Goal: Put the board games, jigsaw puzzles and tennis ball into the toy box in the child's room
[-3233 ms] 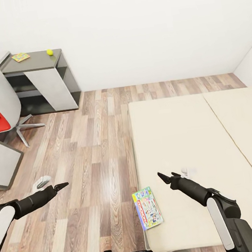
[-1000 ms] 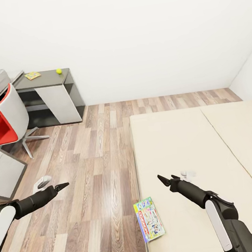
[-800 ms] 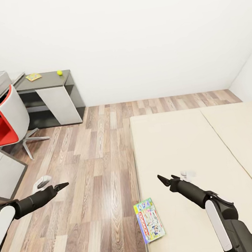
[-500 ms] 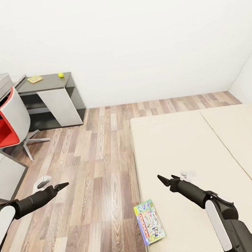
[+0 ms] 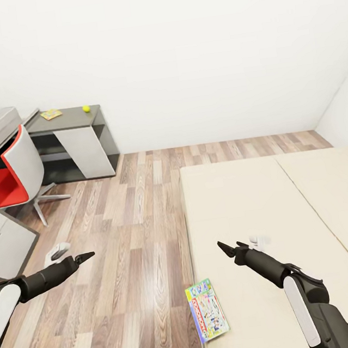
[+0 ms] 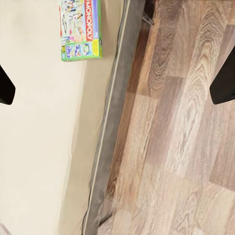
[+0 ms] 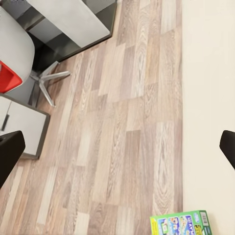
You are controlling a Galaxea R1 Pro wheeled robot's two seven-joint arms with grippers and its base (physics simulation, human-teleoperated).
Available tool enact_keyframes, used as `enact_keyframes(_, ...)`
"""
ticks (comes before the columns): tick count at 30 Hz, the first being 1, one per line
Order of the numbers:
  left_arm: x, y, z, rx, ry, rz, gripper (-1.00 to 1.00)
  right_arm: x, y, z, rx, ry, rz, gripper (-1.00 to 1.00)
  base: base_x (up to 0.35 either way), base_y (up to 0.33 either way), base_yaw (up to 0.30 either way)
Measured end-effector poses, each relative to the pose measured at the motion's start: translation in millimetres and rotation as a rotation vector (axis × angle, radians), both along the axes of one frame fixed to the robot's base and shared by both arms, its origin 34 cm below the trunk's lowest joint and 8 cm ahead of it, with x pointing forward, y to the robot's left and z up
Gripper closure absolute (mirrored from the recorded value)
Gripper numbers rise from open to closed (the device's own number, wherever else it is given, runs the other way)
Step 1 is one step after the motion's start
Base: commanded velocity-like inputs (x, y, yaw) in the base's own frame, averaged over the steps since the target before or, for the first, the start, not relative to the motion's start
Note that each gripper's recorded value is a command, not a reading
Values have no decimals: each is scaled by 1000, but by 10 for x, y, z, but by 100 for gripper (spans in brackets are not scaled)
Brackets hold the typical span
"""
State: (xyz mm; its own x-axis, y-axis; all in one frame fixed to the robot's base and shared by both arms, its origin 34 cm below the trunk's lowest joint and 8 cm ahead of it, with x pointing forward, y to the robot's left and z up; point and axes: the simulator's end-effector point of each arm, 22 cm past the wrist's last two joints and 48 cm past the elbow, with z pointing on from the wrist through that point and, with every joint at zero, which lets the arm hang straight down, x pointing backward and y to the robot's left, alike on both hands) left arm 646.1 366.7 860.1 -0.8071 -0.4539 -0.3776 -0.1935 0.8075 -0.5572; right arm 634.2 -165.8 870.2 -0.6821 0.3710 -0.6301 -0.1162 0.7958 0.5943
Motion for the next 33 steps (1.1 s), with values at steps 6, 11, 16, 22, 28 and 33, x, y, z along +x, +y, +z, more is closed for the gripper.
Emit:
enact_keyframes(6,14,-3,52,0,-10,-1,-100,13,0,52,0,-10,0,-100,0,0,0)
enact_keyframes(11,24,-6,95,0,-18,-1,-100,23,-3,94,0,-18,-1,-100,0,0,0)
enact_keyframes(16,34,-9,136,1,-26,-2,-100,6,-3,72,0,-10,-3,-100,0,0,0)
enact_keyframes(22,43,-16,184,1,-34,-4,-100,-65,12,-52,3,24,-1,-100,0,0,0)
enact_keyframes(28,54,-23,234,0,-44,-5,-100,-70,15,-37,5,24,-1,-100,0,0,0)
enact_keyframes(33,64,-26,278,0,-52,-5,-100,-69,17,-14,7,21,-2,-100,0,0,0)
